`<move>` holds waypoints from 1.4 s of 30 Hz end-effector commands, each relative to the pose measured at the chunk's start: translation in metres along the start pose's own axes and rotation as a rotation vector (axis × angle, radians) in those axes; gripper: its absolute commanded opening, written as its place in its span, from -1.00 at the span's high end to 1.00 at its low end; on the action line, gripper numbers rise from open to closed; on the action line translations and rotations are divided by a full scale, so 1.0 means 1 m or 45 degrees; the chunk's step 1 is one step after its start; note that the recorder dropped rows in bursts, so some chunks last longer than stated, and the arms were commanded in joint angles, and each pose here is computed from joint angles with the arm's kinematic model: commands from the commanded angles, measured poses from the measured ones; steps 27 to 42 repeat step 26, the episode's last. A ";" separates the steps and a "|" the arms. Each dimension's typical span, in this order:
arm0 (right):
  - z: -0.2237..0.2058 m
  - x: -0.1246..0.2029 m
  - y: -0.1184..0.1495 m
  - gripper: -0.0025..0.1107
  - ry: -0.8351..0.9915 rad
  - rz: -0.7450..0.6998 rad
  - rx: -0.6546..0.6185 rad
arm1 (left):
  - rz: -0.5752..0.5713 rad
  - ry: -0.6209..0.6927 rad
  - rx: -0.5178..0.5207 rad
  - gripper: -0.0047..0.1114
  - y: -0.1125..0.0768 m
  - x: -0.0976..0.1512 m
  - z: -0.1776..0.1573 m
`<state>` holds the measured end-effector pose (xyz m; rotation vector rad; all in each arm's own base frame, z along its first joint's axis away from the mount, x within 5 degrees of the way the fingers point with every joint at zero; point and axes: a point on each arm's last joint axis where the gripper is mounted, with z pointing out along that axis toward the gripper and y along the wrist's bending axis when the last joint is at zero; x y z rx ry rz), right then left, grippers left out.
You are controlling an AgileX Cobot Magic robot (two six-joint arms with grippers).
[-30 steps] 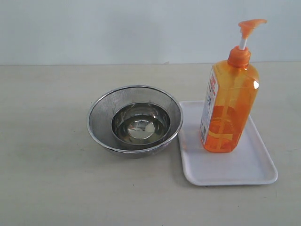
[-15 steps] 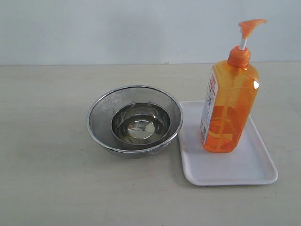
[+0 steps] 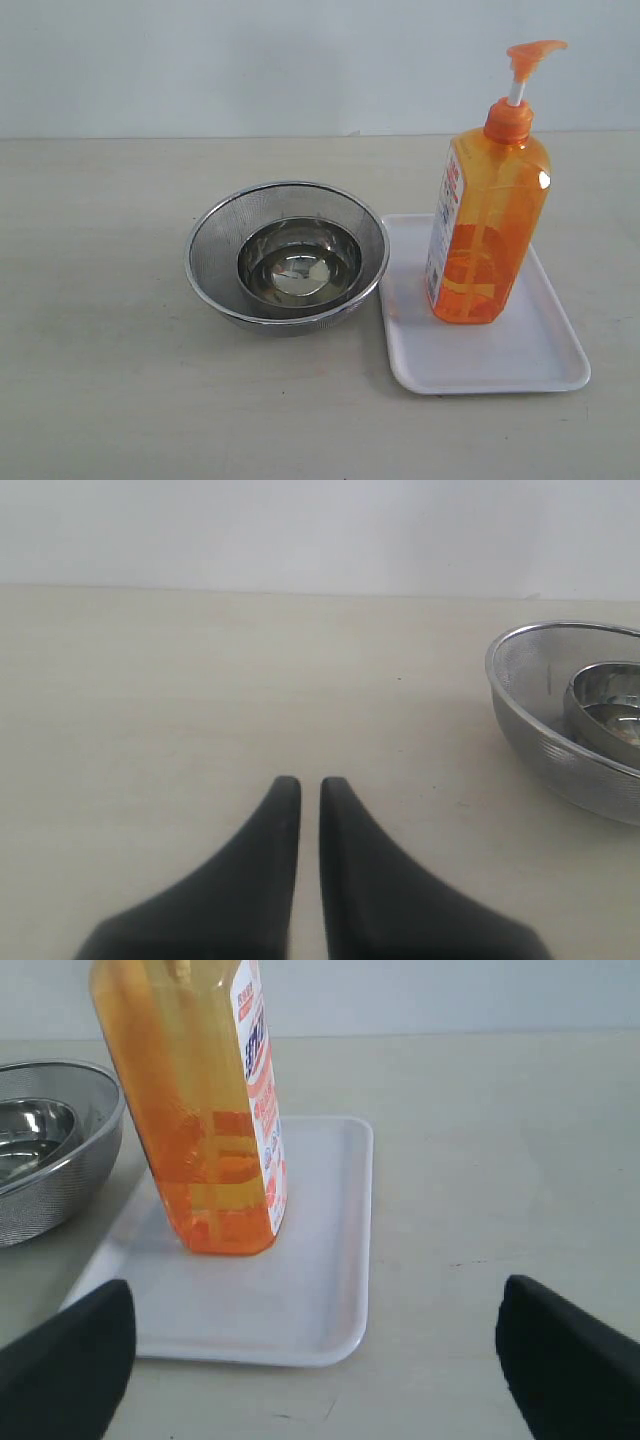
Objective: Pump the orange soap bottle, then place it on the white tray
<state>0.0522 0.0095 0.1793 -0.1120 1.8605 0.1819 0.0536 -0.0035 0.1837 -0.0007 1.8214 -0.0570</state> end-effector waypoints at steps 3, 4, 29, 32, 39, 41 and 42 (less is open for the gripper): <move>0.000 -0.001 -0.001 -0.59 -0.013 -0.010 0.011 | -0.012 -0.004 0.002 0.81 0.000 0.001 0.000; 0.000 -0.001 -0.001 -0.59 -0.013 -0.011 0.011 | -0.012 -0.004 0.002 0.81 0.000 0.001 0.000; 0.000 -0.001 0.000 -0.59 -0.015 0.008 0.003 | -0.012 -0.004 0.002 0.81 0.000 0.001 0.000; 0.000 -0.001 0.000 -0.59 -0.015 0.008 0.003 | -0.012 -0.004 0.002 0.81 0.000 0.001 0.000; 0.000 -0.001 0.000 -0.59 -0.015 0.008 0.003 | -0.012 -0.004 0.002 0.81 0.000 0.001 0.000; 0.000 -0.001 0.000 -0.59 -0.015 0.008 0.003 | -0.012 -0.004 0.002 0.81 0.000 0.001 0.000; 0.000 -0.001 0.000 -0.59 -0.015 0.008 0.003 | -0.012 -0.004 0.002 0.81 0.000 0.001 0.000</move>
